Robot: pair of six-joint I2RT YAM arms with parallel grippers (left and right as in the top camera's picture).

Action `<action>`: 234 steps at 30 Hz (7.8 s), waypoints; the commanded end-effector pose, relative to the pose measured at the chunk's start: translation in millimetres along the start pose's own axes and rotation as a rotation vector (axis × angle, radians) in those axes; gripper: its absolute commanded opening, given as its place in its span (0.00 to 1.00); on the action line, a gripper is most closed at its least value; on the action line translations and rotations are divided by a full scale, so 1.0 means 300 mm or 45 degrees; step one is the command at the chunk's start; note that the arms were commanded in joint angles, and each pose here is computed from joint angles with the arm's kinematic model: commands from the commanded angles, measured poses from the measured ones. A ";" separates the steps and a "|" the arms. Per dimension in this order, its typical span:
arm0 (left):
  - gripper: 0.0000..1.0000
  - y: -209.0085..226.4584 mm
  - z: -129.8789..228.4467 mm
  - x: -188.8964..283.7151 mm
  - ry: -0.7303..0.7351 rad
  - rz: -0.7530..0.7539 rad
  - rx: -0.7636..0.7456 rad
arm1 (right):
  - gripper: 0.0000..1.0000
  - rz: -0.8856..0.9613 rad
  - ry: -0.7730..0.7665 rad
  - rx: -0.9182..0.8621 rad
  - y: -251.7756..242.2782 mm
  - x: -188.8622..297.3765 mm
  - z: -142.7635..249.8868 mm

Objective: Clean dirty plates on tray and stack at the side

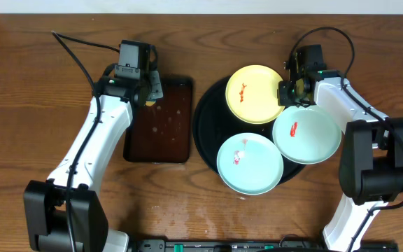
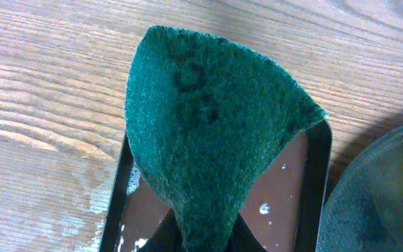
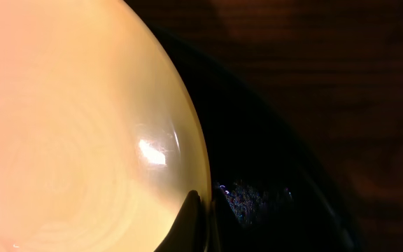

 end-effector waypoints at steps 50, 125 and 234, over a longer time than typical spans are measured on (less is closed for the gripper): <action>0.07 -0.784 -0.129 -0.260 -0.246 0.449 -0.455 | 0.01 0.018 -0.017 0.007 -0.003 0.016 -0.013; 0.08 -0.752 0.126 -0.453 0.088 0.365 -0.532 | 0.01 0.018 -0.016 0.007 -0.001 0.015 -0.012; 0.08 -0.074 0.030 -0.199 0.444 0.412 0.004 | 0.01 -0.072 -0.019 0.015 0.023 0.000 -0.005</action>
Point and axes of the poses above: each gripper's point midway between its finger pads, its own x axis back along the fingers, its own y axis along the line the jaws close on, z = x × y, the point moved 7 cm from there along x, back along the fingers, and after that the axes turned 14 degrees about -x, right-handed, at the moved point
